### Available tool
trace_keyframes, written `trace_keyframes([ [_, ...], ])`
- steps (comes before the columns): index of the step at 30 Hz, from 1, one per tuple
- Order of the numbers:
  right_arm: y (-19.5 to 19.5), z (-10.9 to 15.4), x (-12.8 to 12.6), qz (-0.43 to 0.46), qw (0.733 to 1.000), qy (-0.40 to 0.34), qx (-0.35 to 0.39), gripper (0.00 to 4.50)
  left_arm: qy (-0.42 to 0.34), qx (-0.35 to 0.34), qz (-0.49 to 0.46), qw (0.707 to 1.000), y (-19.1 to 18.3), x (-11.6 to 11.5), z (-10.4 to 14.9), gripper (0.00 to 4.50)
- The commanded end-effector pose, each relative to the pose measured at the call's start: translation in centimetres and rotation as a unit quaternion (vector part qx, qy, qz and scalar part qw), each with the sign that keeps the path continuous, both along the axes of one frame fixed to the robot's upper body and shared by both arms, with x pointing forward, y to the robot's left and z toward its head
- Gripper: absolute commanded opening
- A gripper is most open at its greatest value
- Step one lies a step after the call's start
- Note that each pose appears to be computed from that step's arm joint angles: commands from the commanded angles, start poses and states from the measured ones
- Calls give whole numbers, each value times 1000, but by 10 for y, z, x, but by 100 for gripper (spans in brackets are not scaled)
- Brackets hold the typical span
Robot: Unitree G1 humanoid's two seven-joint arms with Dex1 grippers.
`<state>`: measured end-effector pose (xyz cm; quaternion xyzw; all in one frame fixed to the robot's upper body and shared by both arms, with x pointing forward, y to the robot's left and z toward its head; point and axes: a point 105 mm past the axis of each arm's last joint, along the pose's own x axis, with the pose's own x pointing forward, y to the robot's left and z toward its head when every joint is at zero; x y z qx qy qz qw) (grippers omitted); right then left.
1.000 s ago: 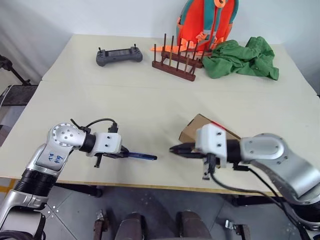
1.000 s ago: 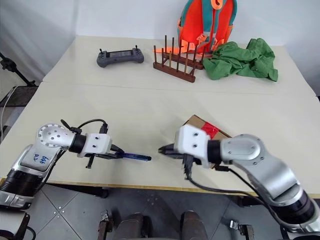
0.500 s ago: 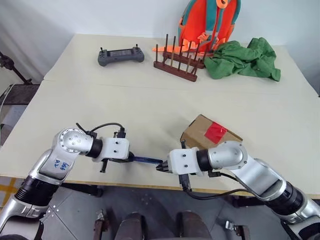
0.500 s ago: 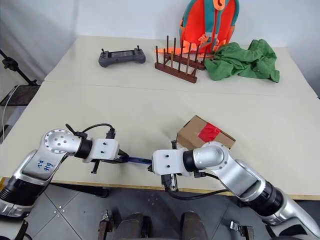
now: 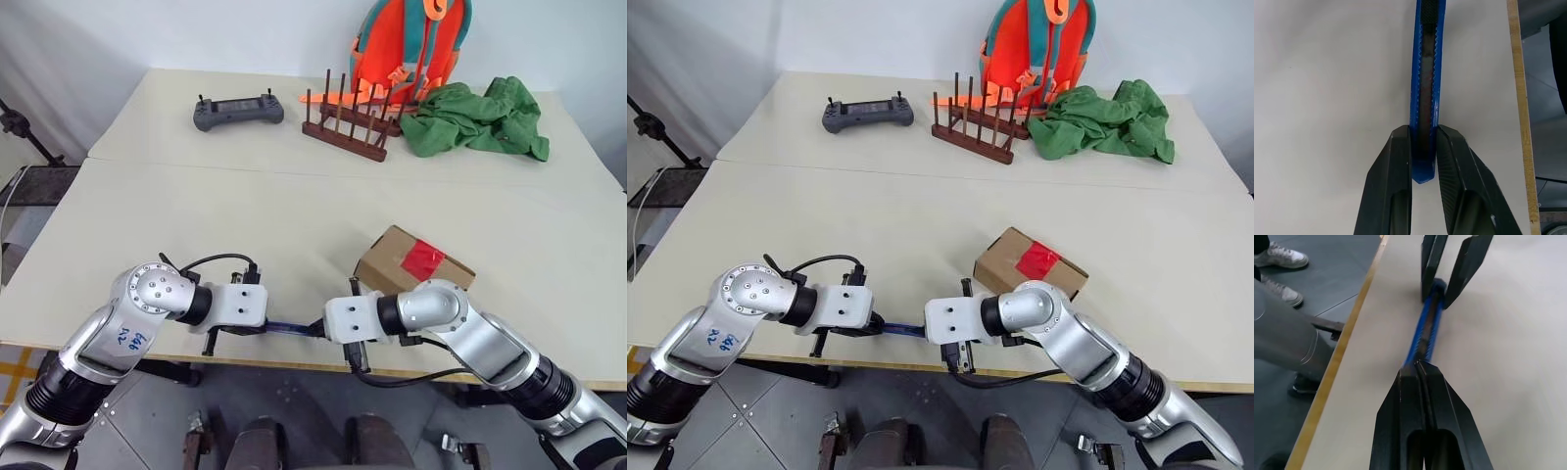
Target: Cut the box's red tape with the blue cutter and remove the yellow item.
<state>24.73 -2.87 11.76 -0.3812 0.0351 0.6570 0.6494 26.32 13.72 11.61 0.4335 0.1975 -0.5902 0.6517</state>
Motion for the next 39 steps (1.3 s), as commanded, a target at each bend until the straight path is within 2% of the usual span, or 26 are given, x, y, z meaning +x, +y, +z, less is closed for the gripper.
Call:
trace_keyframes([
  [1, -8, 5, -5, 4, 1000, -12, -3, 4, 21, 28, 9, 999, 4, -5, -14, 40],
  [6, -11, -1, 1, -4, 1000, -14, -9, 4, 24, 34, 5, 999, 2, -7, -15, 40],
  [16, -6, 4, 7, -6, 1000, -18, 14, 4, 29, 51, 8, 998, 5, -9, -18, 40],
  [26, -5, -13, 9, -10, 1000, -2, 11, 4, 31, 55, 12, 998, 5, -9, -19, 40],
  [39, 20, -17, 16, 1, 999, 6, 34, 4, 33, 56, 18, 998, 4, -8, -19, 40],
])
